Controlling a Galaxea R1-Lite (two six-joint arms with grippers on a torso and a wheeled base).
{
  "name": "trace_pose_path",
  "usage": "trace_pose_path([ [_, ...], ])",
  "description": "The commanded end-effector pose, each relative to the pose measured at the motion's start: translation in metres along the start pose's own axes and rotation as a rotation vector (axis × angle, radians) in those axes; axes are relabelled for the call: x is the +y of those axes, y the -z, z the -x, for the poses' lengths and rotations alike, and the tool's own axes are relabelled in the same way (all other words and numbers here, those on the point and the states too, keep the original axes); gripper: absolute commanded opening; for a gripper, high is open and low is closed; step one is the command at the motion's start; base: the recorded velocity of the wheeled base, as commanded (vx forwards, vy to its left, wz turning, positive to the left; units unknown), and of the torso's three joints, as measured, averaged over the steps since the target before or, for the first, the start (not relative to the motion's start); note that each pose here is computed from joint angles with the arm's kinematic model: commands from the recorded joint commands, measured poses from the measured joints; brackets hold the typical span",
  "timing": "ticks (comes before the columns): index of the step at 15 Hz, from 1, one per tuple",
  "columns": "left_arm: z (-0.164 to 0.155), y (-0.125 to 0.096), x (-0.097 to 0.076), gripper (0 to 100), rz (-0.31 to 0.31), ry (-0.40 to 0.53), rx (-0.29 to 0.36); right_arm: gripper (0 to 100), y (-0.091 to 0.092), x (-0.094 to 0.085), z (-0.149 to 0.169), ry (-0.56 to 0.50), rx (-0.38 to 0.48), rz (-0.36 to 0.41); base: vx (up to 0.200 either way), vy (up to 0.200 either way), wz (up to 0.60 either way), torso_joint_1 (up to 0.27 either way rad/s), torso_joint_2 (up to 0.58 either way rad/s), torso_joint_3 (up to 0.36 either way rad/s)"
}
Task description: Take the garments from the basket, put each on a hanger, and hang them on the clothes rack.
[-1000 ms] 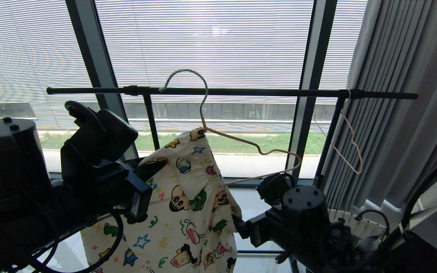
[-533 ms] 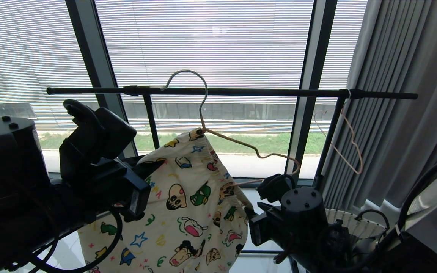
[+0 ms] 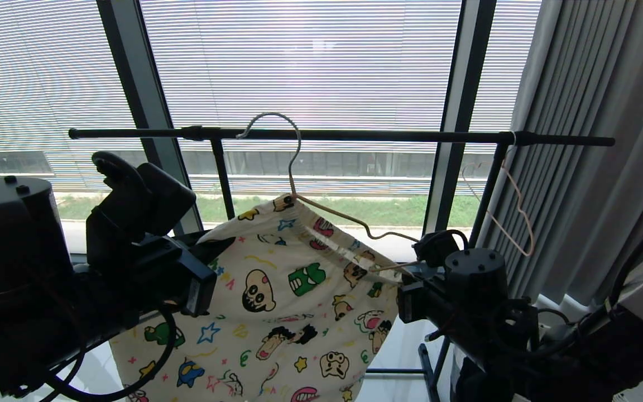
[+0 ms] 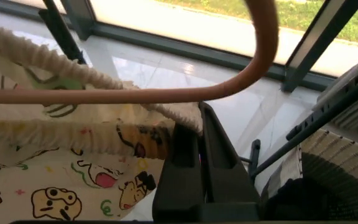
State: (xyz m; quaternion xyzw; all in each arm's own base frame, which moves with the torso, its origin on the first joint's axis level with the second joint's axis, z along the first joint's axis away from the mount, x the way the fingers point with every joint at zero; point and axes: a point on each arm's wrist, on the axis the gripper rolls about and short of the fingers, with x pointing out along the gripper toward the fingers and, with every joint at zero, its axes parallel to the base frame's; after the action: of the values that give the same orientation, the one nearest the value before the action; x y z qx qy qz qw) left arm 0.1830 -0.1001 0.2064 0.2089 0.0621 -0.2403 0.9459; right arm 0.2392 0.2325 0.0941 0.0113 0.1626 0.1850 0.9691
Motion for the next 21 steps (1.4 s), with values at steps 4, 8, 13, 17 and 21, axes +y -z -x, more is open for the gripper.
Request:
trace_pose_path([
  [4, 0.001, 0.003, 0.001, 0, 0.0, -0.004, 0.007, 0, -0.02, -0.032, -0.001, 0.042, -0.043, 0.005, 0.0, 0.0, 0.0, 0.0, 0.0, 0.0],
  [8, -0.002, 0.014, 0.0, 0, -0.003, 0.001, 0.052, 0, -0.034, -0.042, 0.004, 0.025, -0.078, -0.006, 0.0, 0.0, 0.0, 0.0, 0.0, 0.0],
  [13, -0.035, 0.021, -0.003, 0, -0.013, -0.019, 0.027, 0, -0.082, -0.045, 0.045, -0.156, -0.126, 0.075, 0.0, 0.0, 0.0, 0.0, 0.0, 0.0],
  [17, -0.047, 0.027, -0.007, 0, -0.108, -0.025, -0.003, 0, -0.102, -0.044, 0.064, -0.202, -0.158, 0.121, 0.0, 0.0, 0.0, 0.0, 0.0, 0.0],
  [21, -0.065, 0.043, -0.013, 0, -0.179, -0.069, -0.076, 0, -0.106, -0.037, 0.084, -0.242, -0.155, 0.153, 0.0, 0.0, 0.0, 0.0, 0.0, 0.0],
])
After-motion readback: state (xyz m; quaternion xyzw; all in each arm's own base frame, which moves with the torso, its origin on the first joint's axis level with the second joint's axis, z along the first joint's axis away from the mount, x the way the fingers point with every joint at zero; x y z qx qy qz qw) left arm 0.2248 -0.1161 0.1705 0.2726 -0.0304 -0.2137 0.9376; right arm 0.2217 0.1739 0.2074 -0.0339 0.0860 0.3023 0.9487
